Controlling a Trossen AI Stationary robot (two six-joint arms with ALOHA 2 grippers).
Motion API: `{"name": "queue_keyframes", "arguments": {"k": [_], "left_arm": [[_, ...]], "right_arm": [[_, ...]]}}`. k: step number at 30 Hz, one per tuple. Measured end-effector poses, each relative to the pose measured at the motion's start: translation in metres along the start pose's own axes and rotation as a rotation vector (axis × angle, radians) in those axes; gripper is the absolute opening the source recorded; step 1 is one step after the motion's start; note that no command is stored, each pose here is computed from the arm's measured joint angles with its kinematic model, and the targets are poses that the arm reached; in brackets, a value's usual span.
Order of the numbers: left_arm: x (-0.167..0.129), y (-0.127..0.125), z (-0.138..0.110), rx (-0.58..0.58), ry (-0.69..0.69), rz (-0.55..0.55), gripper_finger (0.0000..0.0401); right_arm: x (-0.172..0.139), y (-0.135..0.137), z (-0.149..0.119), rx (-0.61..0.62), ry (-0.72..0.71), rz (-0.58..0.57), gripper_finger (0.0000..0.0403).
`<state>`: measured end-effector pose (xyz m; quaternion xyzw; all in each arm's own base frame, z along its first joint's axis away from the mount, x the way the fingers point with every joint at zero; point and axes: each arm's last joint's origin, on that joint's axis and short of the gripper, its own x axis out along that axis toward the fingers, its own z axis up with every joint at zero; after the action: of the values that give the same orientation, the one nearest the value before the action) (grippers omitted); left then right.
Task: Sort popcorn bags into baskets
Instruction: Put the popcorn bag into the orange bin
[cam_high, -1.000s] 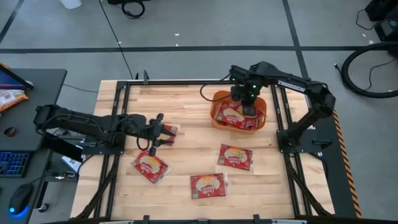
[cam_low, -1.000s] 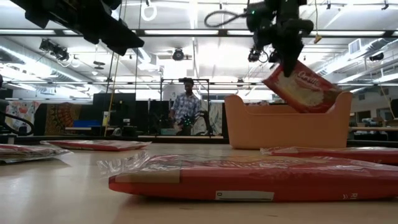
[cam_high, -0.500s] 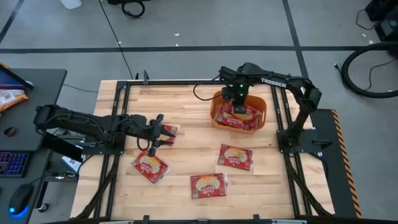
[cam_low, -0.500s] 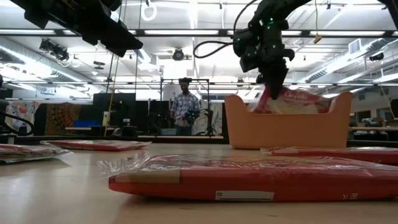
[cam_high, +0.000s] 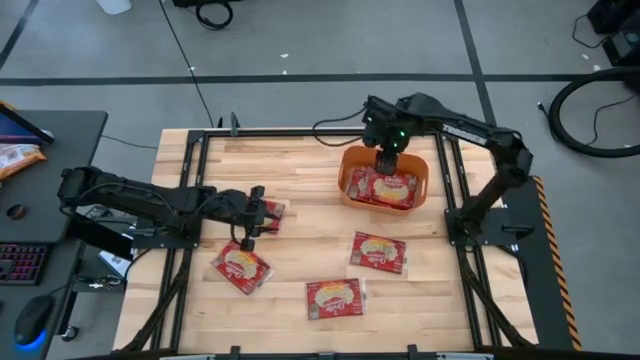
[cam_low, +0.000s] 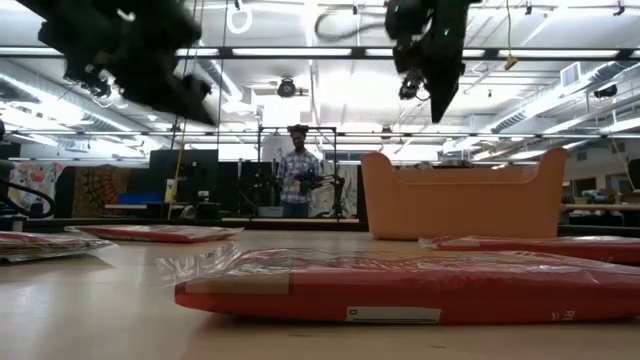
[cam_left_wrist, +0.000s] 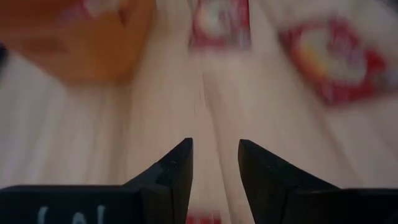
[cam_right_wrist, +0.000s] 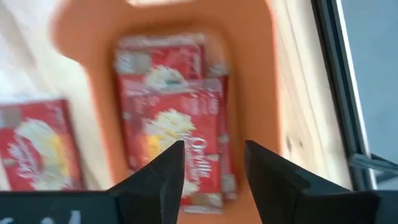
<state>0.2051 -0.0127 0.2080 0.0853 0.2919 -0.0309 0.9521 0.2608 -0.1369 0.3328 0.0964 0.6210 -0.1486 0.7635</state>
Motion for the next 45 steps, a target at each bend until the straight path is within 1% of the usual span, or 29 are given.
{"name": "queue_keyframes", "arguments": {"k": [4,6,9,10,13,16,20,25,27,32,38,41,43,45], "left_arm": [[0.003,-0.003,-0.019,0.009,0.197,-0.026,0.0132],[0.004,-0.003,-0.025,0.009,0.268,-0.009,0.0132],[0.01,-0.002,-0.03,-0.016,0.325,0.078,0.0136],[0.011,-0.002,-0.032,-0.011,0.344,0.088,0.0139],[0.017,-0.006,-0.037,0.007,0.389,0.08,0.0155],[0.022,-0.012,-0.043,0.032,0.456,0.068,0.0169],[0.026,-0.019,-0.05,0.111,0.534,0.121,0.0173],[0.027,-0.031,-0.057,0.231,0.607,0.114,0.0172],[0.027,-0.035,-0.06,0.28,0.637,0.127,0.0172],[0.031,-0.043,-0.064,0.351,0.656,0.178,0.0172],[0.038,-0.049,-0.07,0.389,0.698,0.21,0.0172],[0.042,-0.049,-0.073,0.41,0.718,0.252,0.0171],[0.043,-0.049,-0.075,0.417,0.727,0.269,0.0166],[0.044,-0.049,-0.076,0.419,0.733,0.27,0.0151]], "right_arm": [[-0.006,0.027,-0.009,-0.011,-0.149,0.014,0.017],[-0.007,0.041,-0.013,-0.011,-0.22,0.031,0.017],[-0.007,0.062,-0.016,-0.031,-0.312,0.053,0.017],[-0.006,0.069,-0.017,-0.046,-0.338,0.052,0.017],[-0.001,0.086,-0.02,-0.096,-0.4,0.031,0.0169],[0.011,0.1,-0.022,-0.129,-0.457,0.008,0.0169],[0.029,0.115,-0.025,-0.174,-0.503,0.002,0.0169],[0.047,0.127,-0.028,-0.208,-0.539,0.018,0.0169],[0.051,0.131,-0.03,-0.211,-0.554,0.008,0.0169],[0.06,0.136,-0.033,-0.238,-0.587,-0.003,0.0169],[0.064,0.139,-0.033,-0.244,-0.615,0.004,0.0169],[0.066,0.141,-0.034,-0.251,-0.622,0.01,0.0169],[0.066,0.143,-0.035,-0.26,-0.628,0.034,0.0169],[0.067,0.146,-0.036,-0.272,-0.637,0.063,0.0169]]}}
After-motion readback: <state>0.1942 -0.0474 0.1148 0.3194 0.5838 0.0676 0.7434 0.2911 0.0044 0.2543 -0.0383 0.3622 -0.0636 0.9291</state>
